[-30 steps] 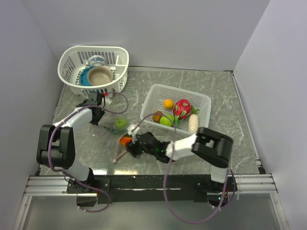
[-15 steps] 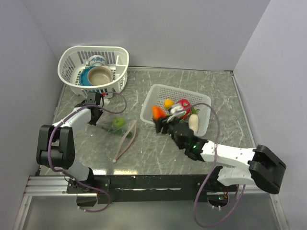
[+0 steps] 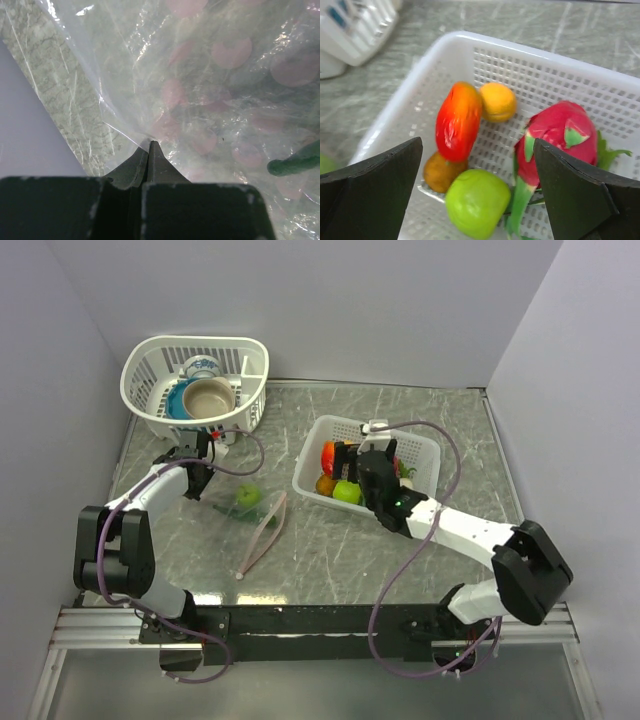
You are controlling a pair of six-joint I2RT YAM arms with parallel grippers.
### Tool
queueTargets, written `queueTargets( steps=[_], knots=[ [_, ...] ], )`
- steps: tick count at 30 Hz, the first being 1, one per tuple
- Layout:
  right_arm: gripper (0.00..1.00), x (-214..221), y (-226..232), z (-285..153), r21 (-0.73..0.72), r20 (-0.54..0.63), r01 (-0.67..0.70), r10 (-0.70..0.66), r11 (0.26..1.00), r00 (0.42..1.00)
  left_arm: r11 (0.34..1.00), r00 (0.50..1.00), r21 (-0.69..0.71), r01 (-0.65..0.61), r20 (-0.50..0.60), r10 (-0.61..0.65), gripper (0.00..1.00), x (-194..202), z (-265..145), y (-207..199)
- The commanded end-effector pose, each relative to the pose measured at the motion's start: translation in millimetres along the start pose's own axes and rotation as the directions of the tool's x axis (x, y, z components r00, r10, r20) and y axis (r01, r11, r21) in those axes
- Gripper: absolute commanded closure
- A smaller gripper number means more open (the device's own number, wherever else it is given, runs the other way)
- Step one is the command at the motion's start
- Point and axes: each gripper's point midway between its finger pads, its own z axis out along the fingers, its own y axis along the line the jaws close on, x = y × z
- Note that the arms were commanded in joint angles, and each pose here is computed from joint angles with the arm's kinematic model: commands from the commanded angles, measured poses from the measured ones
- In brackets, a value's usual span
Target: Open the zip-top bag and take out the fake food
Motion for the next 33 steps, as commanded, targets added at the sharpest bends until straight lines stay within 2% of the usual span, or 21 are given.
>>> queueTargets(
  steps=[1,2,4,5,7,8,9,11,12,14,17,20,21,23,24,26,29,33],
  knots=[
    [0.0,-47,54,-34,-0.295,0.052,-0.195,0.22,0.935,0.974,1.0,0.998,0.001,0.026,0.063,-0.026,0.99,-18,-12,6],
    [0.0,-42,67,-38,-0.37,0.021,-0.174,0.195,0.913,0.981,1.0,0.998,0.002,0.024,0.064,-0.024,0.99,-17,-12,6],
    [0.0,-29,100,-50,-0.524,-0.014,-0.047,0.047,0.85,0.999,1.0,0.998,0.004,0.024,0.065,-0.024,0.99,-18,-12,6],
    [0.0,-13,106,-50,-0.519,-0.032,-0.004,-0.014,0.855,0.999,1.0,0.997,0.004,0.026,0.068,-0.027,0.99,-18,-12,6],
    [0.02,12,126,-69,-0.473,0.057,0.178,-0.171,0.863,0.984,1.0,0.997,0.005,0.025,0.067,-0.025,0.99,-17,-11,4],
    [0.07,26,132,-72,-0.465,0.108,0.274,-0.254,0.842,0.961,1.0,0.997,0.0,0.023,0.07,-0.023,0.99,-18,-10,5],
    [0.25,35,142,-79,-0.48,0.112,0.295,-0.276,0.826,0.955,1.0,0.998,0.002,0.025,0.066,-0.025,0.99,-16,-9,4],
    [0.49,64,165,-90,-0.534,0.088,0.31,-0.313,0.787,0.946,1.0,0.998,-0.001,0.022,0.06,-0.022,0.99,-15,-7,4],
    [0.65,72,170,-91,-0.544,0.075,0.306,-0.318,0.781,0.945,1.0,0.998,-0.004,0.022,0.058,-0.022,0.99,-16,-6,5],
    [0.73,98,185,-95,-0.6,0.038,0.288,-0.332,0.747,0.942,1.0,0.998,-0.002,0.024,0.059,-0.023,0.99,-17,-6,5],
    [0.72,118,201,-98,-0.647,0.031,0.276,-0.337,0.711,0.941,1.0,0.998,-0.002,0.026,0.062,-0.026,0.99,-18,-8,6],
    [0.66,131,215,-92,-0.671,0.032,0.284,-0.357,0.685,0.934,1.0,0.998,-0.008,0.022,0.06,-0.021,0.99,-17,-7,7],
    [0.59,135,219,-91,-0.681,0.031,0.287,-0.365,0.674,0.93,1.0,0.998,-0.008,0.021,0.063,-0.021,0.99,-19,-8,7],
    [0.54,142,228,-85,-0.687,0.029,0.293,-0.378,0.665,0.925,1.0,0.998,-0.004,0.025,0.063,-0.025,0.99,-19,-8,7],
    [0.45,145,230,-83,-0.687,0.027,0.293,-0.38,0.665,0.925,1.0,0.998,-0.003,0.024,0.064,-0.024,0.99,-19,-8,6],
    [0.34,147,239,-76,-0.693,0.028,0.286,-0.372,0.662,0.928,1.0,0.998,-0.001,0.025,0.065,-0.025,0.99,-20,-9,6],
    [0.25,149,243,-65,-0.688,0.042,0.313,-0.395,0.655,0.918,1.0,0.998,-0.002,0.02,0.063,-0.02,0.99,-19,-8,6],
    [0.2,146,247,-57,-0.672,0.052,0.325,-0.396,0.665,0.917,1.0,0.998,-0.007,0.012,0.062,-0.011,0.99,-17,-8,6]
  ],
)
